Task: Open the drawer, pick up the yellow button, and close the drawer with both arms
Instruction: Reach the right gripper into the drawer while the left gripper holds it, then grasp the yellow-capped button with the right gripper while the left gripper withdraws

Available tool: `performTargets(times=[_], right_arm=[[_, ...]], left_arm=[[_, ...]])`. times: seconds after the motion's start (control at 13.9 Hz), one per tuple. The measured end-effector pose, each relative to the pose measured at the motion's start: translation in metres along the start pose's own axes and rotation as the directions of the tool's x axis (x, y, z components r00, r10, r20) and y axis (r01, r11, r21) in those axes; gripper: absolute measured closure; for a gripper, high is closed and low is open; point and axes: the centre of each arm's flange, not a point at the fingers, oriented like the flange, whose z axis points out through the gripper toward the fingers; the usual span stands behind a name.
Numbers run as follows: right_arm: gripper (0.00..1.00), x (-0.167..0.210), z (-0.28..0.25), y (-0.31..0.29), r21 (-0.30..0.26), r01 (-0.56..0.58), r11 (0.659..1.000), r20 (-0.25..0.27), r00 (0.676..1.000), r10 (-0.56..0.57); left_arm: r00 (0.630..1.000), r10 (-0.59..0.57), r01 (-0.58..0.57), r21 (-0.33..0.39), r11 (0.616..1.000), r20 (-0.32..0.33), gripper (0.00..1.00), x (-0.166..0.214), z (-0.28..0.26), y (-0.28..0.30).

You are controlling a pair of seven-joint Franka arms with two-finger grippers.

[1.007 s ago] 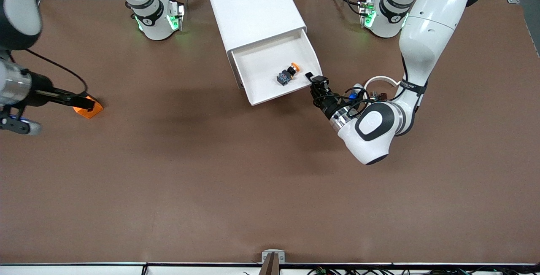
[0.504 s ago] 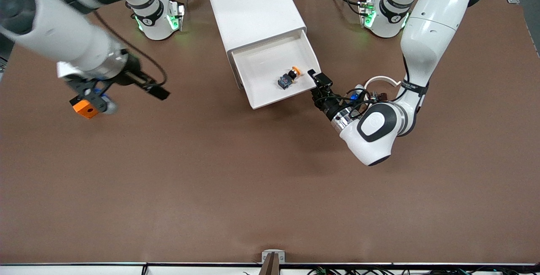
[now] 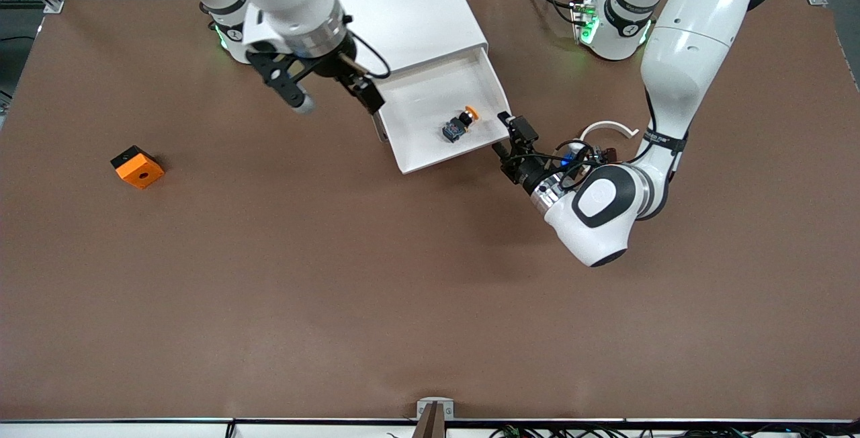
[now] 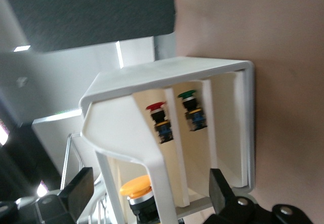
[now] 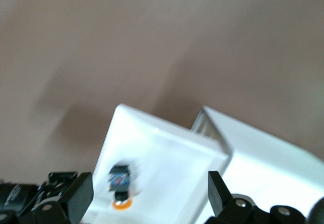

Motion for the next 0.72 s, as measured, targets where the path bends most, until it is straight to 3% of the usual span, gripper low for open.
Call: performTargets(times=[0.22,0.36,0.5,0.72], right_arm=[[0.00,-0.046,0.032,-0.014,0.010,0.009,1.000,-0.019,1.000,-0.009],[0.00,-0.068,0.064,-0.027,0.016,-0.006,1.000,-0.037,0.999,0.006],[0.00,-0.078,0.095,-0.038,0.020,-0.022,1.000,-0.045,0.999,0.022],[0.00,-0.089,0.126,-0.049,0.015,-0.042,0.999,-0.078,0.996,0.043]], left_arm=[[0.983,0.168,-0.173,-0.059,0.983,-0.073,0.00,0.001,-0.012,-0.005],[0.949,0.287,-0.298,-0.069,0.952,-0.132,0.00,0.005,-0.016,-0.005],[0.884,0.414,-0.437,-0.068,0.897,-0.218,0.00,0.010,-0.022,-0.004],[0.736,0.556,-0.628,-0.080,0.774,-0.387,0.00,0.015,-0.041,-0.005]])
